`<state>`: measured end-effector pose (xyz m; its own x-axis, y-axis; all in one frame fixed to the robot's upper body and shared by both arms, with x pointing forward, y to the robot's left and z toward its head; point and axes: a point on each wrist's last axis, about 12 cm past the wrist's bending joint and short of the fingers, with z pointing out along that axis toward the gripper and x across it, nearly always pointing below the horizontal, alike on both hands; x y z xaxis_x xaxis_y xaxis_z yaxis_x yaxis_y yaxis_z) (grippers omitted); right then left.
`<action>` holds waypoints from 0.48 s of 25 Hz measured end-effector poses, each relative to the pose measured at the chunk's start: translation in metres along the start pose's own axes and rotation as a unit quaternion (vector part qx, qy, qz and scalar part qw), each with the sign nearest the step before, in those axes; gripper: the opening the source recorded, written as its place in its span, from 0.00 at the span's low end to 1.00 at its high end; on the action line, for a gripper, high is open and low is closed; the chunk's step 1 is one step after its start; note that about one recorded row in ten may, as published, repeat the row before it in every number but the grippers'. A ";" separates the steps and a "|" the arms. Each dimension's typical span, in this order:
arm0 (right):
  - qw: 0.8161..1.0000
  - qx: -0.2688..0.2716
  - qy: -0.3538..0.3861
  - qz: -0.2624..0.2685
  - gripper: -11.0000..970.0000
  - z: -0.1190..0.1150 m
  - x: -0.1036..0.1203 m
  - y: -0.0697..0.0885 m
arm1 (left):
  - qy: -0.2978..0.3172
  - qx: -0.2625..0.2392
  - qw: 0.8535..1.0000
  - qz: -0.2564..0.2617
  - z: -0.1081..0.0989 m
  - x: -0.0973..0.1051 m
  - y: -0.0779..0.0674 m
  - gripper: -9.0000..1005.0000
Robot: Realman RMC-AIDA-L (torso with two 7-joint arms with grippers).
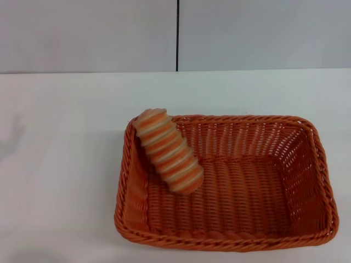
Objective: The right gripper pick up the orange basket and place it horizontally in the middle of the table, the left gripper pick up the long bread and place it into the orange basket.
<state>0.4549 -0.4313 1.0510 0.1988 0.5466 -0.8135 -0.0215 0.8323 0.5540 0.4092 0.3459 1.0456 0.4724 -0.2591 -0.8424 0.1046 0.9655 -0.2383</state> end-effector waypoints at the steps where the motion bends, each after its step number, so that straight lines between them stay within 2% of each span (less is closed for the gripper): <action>1: 1.000 0.001 -0.002 0.000 0.38 0.000 0.000 0.000 | -0.003 -0.009 1.000 0.019 -0.002 -0.001 0.001 0.85; 4: 1.000 0.003 -0.005 0.001 0.38 0.000 -0.001 -0.001 | -0.002 -0.023 0.998 0.059 -0.003 -0.001 0.003 0.85; 12: 1.000 0.012 -0.012 0.007 0.38 -0.005 0.001 -0.001 | -0.006 -0.034 0.998 0.060 -0.005 -0.002 0.004 0.85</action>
<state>0.4505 -0.4312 1.0488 0.2222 0.5552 -0.8014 -0.0011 0.8221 0.5693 0.4040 0.3497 1.0437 0.4892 -0.1419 -0.8606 -0.0117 0.9855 -0.1691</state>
